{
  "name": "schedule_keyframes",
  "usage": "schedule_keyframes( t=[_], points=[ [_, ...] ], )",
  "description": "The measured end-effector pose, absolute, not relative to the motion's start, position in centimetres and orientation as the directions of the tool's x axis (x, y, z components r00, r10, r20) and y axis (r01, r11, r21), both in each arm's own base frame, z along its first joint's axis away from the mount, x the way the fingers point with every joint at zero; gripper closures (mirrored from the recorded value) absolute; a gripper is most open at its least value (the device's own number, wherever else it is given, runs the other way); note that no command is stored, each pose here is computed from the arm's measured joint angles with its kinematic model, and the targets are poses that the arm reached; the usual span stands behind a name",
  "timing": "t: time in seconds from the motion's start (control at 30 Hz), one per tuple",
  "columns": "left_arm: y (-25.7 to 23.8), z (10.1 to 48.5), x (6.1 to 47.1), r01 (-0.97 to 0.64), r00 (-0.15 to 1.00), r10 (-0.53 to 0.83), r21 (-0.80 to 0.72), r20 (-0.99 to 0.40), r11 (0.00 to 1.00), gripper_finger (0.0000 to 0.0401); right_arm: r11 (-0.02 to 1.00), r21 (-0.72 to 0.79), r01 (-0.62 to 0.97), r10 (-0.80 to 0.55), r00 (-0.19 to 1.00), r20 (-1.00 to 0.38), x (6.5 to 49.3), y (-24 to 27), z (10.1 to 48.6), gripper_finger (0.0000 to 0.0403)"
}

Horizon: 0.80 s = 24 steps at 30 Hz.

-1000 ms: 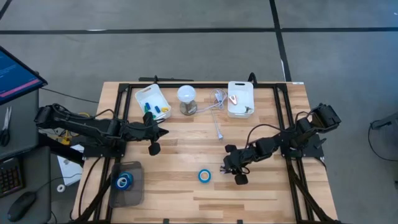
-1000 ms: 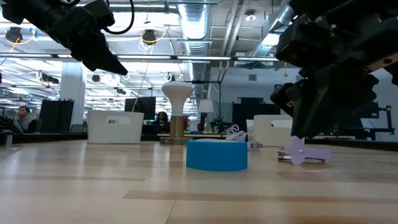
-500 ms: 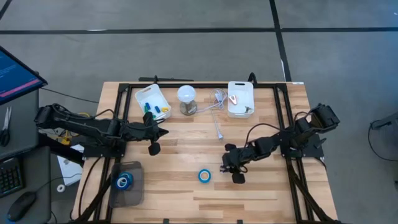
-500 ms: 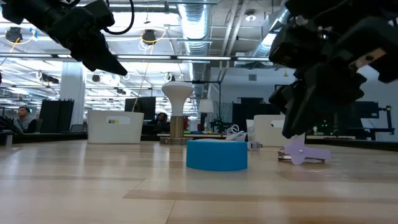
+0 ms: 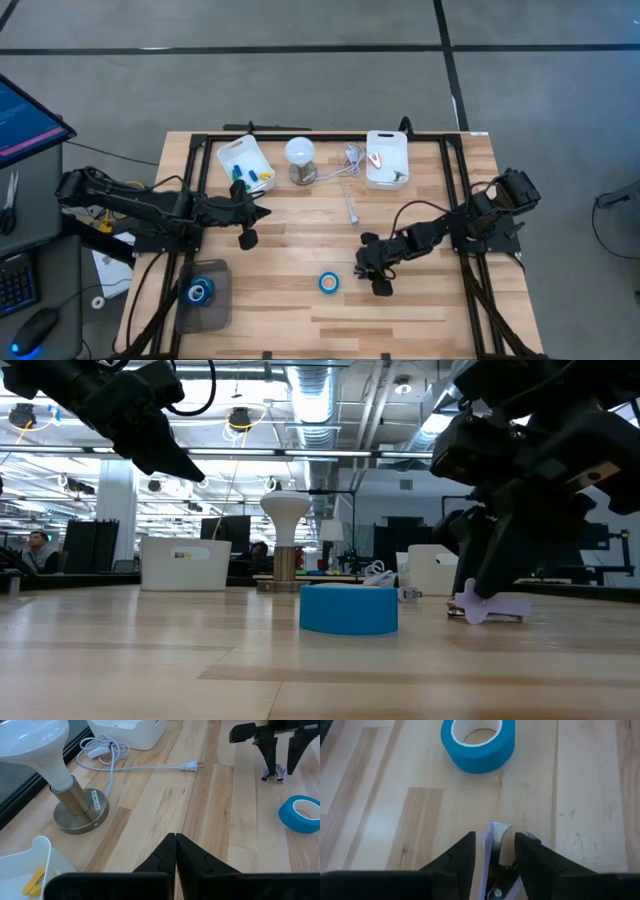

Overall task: Pick and place Stapler, Stapler remover, tape
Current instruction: Put the purple staple remover into the right white bin

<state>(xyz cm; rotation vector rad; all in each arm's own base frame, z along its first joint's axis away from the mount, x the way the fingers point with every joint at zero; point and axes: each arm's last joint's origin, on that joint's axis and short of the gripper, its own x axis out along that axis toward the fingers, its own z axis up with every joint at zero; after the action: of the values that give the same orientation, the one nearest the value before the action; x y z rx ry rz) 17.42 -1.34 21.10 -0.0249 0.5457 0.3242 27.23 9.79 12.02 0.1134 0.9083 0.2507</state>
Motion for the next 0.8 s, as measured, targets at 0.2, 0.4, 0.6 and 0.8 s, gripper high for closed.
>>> schedule_keyframes(
  t=[0.2, 0.4, 0.6, 0.8],
  points=[
    [-1.3, 21.1, 17.4, -0.310, 0.805, 0.296, 0.062, -0.514, 0.949, 0.0399, 0.964, 0.185, -0.191, 0.263, 0.589, -0.764, 27.2, 9.8, 12.0, 0.0367],
    [-1.3, 21.1, 17.4, -0.310, 0.805, 0.297, 0.062, -0.514, 0.949, 0.0399, 0.963, 0.168, -0.212, 0.264, 0.598, -0.757, 27.3, 9.8, 12.2, 0.0399],
    [-1.3, 21.1, 17.4, -0.309, 0.805, 0.296, 0.062, -0.514, 0.949, 0.0399, 0.966, 0.117, -0.232, 0.244, 0.656, -0.715, 27.4, 9.5, 13.5, 0.0401],
    [-1.3, 21.1, 17.4, -0.310, 0.805, 0.297, 0.062, -0.514, 0.949, 0.0399, 0.990, -0.006, -0.140, 0.100, 0.736, -0.670, 26.5, 7.5, 17.0, 0.0402]
  ],
)
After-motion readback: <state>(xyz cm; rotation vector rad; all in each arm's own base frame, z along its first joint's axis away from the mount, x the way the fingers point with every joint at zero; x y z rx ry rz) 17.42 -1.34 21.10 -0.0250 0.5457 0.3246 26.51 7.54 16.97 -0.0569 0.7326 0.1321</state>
